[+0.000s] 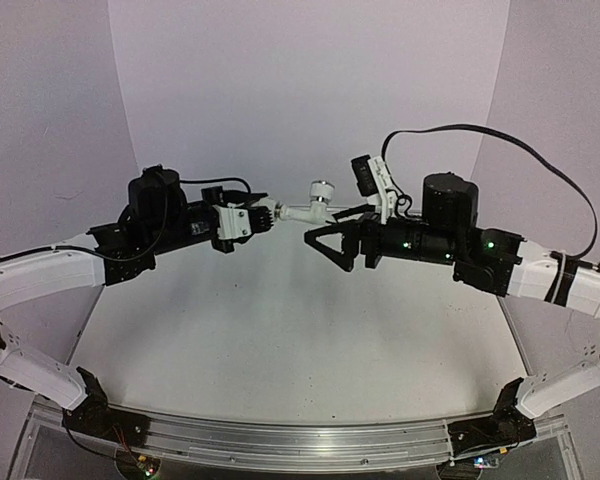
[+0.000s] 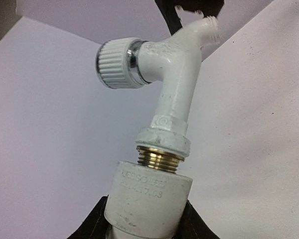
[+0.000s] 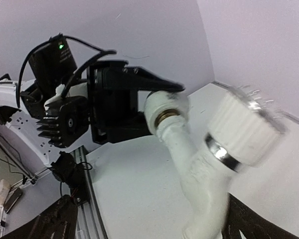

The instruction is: Install the water faucets

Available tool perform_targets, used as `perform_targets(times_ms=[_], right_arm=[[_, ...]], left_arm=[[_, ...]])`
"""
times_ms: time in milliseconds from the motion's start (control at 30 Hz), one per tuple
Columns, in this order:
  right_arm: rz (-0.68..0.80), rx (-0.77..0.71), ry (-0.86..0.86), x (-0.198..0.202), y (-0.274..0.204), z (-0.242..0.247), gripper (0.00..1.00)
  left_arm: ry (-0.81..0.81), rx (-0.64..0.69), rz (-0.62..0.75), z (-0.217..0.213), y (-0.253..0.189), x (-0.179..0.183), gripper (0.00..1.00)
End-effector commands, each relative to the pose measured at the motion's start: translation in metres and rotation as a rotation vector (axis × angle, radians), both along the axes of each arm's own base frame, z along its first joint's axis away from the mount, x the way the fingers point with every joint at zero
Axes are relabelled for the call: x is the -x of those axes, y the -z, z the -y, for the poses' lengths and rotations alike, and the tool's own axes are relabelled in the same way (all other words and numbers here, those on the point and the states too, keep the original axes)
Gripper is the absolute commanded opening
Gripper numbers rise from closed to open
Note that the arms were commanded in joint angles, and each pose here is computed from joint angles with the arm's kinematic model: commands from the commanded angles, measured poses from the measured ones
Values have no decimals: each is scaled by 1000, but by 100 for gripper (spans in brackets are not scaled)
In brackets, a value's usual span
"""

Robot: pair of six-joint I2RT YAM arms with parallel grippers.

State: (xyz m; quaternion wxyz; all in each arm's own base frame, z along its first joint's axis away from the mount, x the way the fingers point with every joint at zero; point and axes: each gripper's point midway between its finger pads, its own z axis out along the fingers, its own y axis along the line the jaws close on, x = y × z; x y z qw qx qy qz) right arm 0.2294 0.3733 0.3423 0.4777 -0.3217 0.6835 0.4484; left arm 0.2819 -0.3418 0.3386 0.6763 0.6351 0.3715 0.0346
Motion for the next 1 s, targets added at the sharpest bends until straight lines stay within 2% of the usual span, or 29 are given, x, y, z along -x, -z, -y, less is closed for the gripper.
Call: perform_targets(times_ms=[0, 133, 300, 400, 533, 667, 800, 967], right_arm=[[183, 31, 230, -15, -25, 47, 98], [293, 111, 256, -10, -14, 65, 98], [394, 156, 251, -2, -9, 78, 98], [448, 187, 193, 8, 2, 78, 98], [512, 221, 100, 22, 15, 74, 98], [565, 263, 42, 28, 26, 70, 98], [698, 315, -65, 40, 37, 63, 98], [905, 334, -197, 58, 37, 57, 98]], left_arm=[[-66, 275, -190, -38, -31, 18, 0], [33, 403, -382, -43, -34, 46, 0], [22, 549, -729, -40, -31, 48, 0], [-35, 597, -971, -37, -16, 46, 0], [-99, 593, -1262, -34, 9, 56, 0], [-79, 635, -1495, -26, 11, 70, 0], [-10, 597, -1778, -7, 10, 88, 0], [49, 412, -2168, 12, 29, 122, 0]])
